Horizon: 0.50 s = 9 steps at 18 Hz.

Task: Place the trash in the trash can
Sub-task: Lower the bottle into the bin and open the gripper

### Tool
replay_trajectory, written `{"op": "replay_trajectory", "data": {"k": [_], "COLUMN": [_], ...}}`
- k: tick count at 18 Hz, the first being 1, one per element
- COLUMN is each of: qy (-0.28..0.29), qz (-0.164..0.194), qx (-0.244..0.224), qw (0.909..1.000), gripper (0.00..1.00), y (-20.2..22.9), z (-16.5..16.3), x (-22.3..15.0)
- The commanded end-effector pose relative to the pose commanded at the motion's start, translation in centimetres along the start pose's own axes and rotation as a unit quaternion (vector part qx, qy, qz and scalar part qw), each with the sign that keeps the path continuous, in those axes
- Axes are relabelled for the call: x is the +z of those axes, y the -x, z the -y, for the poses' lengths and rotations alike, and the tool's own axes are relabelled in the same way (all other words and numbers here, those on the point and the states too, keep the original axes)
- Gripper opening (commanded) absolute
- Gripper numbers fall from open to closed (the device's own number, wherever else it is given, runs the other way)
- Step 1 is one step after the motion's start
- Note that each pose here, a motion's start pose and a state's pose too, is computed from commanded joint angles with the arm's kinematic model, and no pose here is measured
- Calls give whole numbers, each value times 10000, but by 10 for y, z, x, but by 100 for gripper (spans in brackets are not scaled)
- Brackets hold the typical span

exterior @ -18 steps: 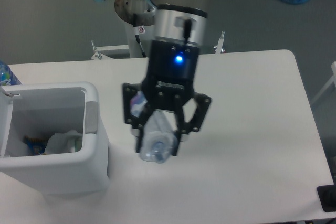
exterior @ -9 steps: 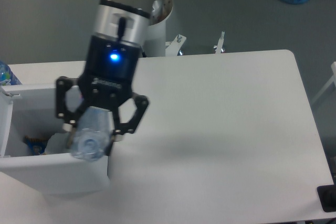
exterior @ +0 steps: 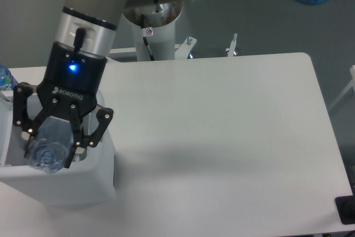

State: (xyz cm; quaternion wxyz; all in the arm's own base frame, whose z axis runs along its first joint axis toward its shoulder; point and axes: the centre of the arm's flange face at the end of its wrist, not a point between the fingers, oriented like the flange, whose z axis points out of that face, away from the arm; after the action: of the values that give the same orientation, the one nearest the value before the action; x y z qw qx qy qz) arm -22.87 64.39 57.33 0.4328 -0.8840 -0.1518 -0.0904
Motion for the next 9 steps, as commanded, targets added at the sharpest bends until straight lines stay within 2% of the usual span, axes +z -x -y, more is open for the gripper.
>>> {"op": "replay_trajectory", "data": {"k": [9], "qy": [73], "qz": [-121], "qx": [145], "qw": [9998], "gripper": [49], "y": [-6], "z": [-13], "x": [35]}}
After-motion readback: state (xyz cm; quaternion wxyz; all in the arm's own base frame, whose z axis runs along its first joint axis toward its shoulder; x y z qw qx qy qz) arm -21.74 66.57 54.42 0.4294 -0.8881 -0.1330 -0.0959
